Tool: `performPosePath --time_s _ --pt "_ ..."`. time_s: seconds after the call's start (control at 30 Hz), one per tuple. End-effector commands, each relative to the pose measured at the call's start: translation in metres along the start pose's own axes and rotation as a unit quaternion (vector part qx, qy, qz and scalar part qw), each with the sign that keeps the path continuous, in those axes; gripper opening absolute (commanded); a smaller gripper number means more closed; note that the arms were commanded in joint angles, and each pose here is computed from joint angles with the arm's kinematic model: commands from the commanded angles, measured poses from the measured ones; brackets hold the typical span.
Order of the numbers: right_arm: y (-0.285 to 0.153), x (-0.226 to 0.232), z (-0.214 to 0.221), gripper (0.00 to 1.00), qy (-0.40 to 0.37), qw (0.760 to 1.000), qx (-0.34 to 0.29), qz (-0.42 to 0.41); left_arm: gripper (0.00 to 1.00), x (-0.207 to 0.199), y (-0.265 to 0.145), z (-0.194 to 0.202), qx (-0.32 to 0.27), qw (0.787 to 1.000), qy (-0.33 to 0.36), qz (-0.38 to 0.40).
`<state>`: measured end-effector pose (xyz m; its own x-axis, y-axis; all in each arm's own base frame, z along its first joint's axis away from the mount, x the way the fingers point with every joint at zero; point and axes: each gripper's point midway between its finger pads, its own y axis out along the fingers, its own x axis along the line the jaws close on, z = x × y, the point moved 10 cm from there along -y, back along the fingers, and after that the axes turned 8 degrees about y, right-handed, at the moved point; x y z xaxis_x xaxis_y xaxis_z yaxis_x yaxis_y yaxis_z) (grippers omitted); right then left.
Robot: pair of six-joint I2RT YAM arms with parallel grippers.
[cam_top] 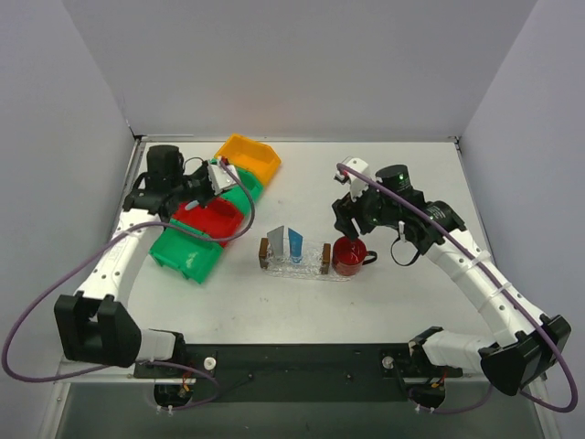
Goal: Prepare toiletry sets of a toothbrush and toothpaste on the tray
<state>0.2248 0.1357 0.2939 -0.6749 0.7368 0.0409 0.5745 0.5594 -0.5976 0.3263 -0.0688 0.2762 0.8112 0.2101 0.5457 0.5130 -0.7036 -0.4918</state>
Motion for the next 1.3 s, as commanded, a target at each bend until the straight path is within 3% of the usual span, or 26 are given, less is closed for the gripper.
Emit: performPosePath --time_s 0.0,0.1,0.27,0.5,0.67,0.87,1.27 --pt "-0.019 0.004 -0.022 0.59 0.005 0.999 -0.037 -0.015 0.0 0.017 -0.038 -0.056 -0.13 0.983 -0.04 -0.124" --pt "-0.024 0.008 -0.034 0.59 0.006 0.998 -0.053 -0.04 0.0 0.02 -0.055 -0.078 -0.174 0.97 -0.069 -0.154" --pt "-0.039 0.021 -0.063 0.59 0.011 0.989 -0.097 -0.113 0.0 0.021 -0.074 -0.111 -0.246 0.95 -0.13 -0.14" --pt "-0.049 0.037 -0.099 0.59 0.025 0.969 -0.134 -0.207 0.0 0.01 -0.087 -0.142 -0.356 0.898 -0.242 -0.084" --pt "-0.046 0.051 -0.113 0.58 0.011 0.961 -0.142 -0.237 0.0 0.004 -0.091 -0.158 -0.418 0.868 -0.263 -0.054" --pt "-0.032 0.079 -0.119 0.56 -0.029 0.955 -0.144 -0.258 0.0 -0.01 -0.084 -0.172 -0.435 0.858 -0.273 -0.017" --pt "-0.007 0.095 -0.13 0.5 -0.022 0.949 -0.13 -0.287 0.0 -0.033 -0.068 -0.173 -0.454 0.84 -0.294 0.037"
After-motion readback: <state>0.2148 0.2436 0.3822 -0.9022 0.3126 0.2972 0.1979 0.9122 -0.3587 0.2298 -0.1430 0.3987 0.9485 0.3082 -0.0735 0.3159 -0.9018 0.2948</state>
